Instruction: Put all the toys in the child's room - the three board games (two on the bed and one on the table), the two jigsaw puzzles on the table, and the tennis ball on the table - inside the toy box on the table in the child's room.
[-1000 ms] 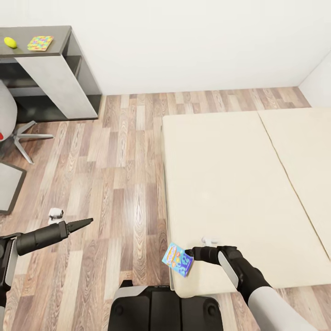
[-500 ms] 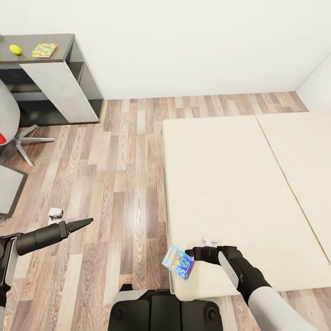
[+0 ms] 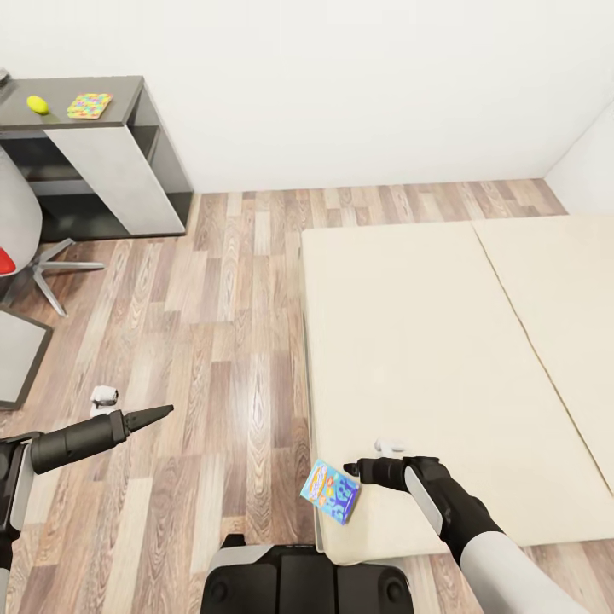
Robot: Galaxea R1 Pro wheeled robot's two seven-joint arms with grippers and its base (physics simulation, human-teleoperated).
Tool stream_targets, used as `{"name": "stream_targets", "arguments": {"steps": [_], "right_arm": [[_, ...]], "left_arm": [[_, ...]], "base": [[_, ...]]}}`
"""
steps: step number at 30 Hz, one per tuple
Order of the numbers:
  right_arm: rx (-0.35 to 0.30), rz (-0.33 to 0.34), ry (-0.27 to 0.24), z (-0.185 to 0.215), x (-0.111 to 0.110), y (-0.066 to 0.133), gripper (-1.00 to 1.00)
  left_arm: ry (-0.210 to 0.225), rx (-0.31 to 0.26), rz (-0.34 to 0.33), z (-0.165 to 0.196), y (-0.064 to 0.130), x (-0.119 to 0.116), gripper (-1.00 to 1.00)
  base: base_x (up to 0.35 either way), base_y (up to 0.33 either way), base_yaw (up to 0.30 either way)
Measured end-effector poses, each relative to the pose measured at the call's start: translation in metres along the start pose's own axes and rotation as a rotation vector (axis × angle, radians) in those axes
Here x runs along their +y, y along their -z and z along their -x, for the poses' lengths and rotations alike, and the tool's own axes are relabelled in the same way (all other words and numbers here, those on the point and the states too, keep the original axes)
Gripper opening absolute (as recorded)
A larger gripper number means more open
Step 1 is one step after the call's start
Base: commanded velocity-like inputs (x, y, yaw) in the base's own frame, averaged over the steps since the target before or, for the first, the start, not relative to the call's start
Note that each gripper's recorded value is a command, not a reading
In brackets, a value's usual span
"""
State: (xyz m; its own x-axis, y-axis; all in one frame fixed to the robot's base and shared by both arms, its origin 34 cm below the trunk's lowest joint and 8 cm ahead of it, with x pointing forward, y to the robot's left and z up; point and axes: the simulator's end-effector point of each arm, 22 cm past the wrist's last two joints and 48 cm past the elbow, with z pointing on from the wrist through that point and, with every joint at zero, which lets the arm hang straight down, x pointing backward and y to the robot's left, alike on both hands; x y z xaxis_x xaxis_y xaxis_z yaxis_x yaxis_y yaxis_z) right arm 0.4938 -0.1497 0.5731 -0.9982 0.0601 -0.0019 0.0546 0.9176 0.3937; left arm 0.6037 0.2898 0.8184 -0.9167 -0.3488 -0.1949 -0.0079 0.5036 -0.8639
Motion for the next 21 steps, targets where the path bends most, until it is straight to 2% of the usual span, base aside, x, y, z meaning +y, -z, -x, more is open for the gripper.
{"name": "stream_targets", "arguments": {"steps": [21], "right_arm": [[-0.036, 0.002, 0.016, 0.016, 0.006, 0.012, 1.0]], "left_arm": [[-0.035, -0.022, -0.016, 0.01, 0.006, -0.016, 1.0]], "base": [[-0.014, 0.0, 0.0]]}}
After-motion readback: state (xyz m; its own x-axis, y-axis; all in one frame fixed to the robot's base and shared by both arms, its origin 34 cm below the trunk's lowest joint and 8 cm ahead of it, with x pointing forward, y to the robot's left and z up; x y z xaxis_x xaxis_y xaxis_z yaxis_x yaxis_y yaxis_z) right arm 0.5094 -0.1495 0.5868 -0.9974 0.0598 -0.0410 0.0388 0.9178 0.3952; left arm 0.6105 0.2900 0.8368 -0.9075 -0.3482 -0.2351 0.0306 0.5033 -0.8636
